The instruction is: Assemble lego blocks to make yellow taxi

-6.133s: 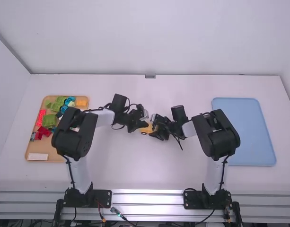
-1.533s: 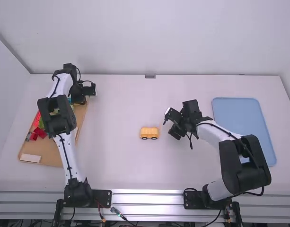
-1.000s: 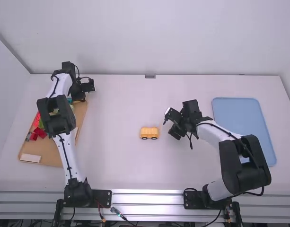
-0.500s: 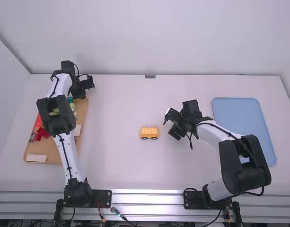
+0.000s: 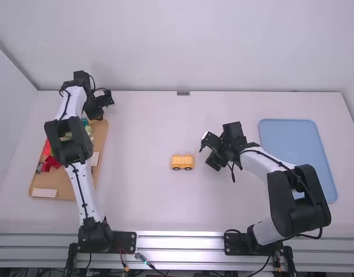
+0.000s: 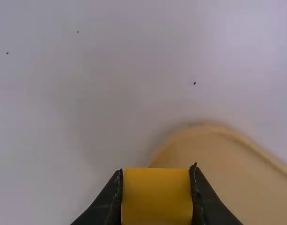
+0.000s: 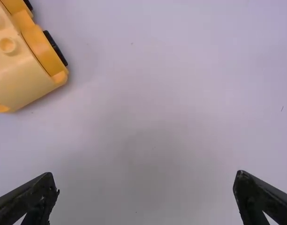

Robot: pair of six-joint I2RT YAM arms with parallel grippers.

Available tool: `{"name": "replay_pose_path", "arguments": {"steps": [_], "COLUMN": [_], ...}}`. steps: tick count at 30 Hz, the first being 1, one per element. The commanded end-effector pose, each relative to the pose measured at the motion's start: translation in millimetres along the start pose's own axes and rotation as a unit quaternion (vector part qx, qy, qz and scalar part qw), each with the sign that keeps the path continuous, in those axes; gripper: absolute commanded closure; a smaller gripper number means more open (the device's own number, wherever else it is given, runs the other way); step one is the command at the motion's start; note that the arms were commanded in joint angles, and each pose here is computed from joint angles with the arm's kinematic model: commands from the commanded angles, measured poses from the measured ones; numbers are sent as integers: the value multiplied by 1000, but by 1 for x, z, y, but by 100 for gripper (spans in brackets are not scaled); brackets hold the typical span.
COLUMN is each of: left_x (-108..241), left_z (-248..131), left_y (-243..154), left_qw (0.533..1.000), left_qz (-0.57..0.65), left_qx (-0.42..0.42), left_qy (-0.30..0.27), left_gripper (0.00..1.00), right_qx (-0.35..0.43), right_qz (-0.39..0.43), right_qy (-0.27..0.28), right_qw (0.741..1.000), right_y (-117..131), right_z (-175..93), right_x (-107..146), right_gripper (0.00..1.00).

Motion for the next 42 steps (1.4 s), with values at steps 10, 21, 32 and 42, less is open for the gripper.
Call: {"name": "replay_pose_path", "arguments": {"steps": [10, 21, 32, 42], "left_x": [-11, -9, 0, 7], "left_z": [-22, 19, 24, 23], "left_y": [-42, -49, -44, -47], "left_qw": [983, 984, 989, 985], "left_qz": [126, 131, 111, 134], "left_qx": [124, 112, 102, 110], "left_qy": [-49, -47, 2, -18], "left_gripper": [98, 59, 36, 48], "right_qx": [-2, -1, 1, 0], "right_qz": [0, 2, 0, -1], "right_qy": [-5, -3, -6, -9], "right_qw": [1000, 1000, 1000, 1000], "right_y": [1, 1, 0, 1], "right_z": [-3, -3, -3, -3], "right_x": [-1, 0, -1, -2], "right_gripper": [1, 1, 1, 1]}}
Point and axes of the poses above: each hand's point on the last joint's axis, 136 mm out from that joint toward the fingers, its own z axis out along the fingers, its own y axis along the line the jaws close on, x = y × z, the point moved 6 cm from there along -z, back along the fingers, and after that the axes turned 15 degrees about z, right-handed, at the moved point
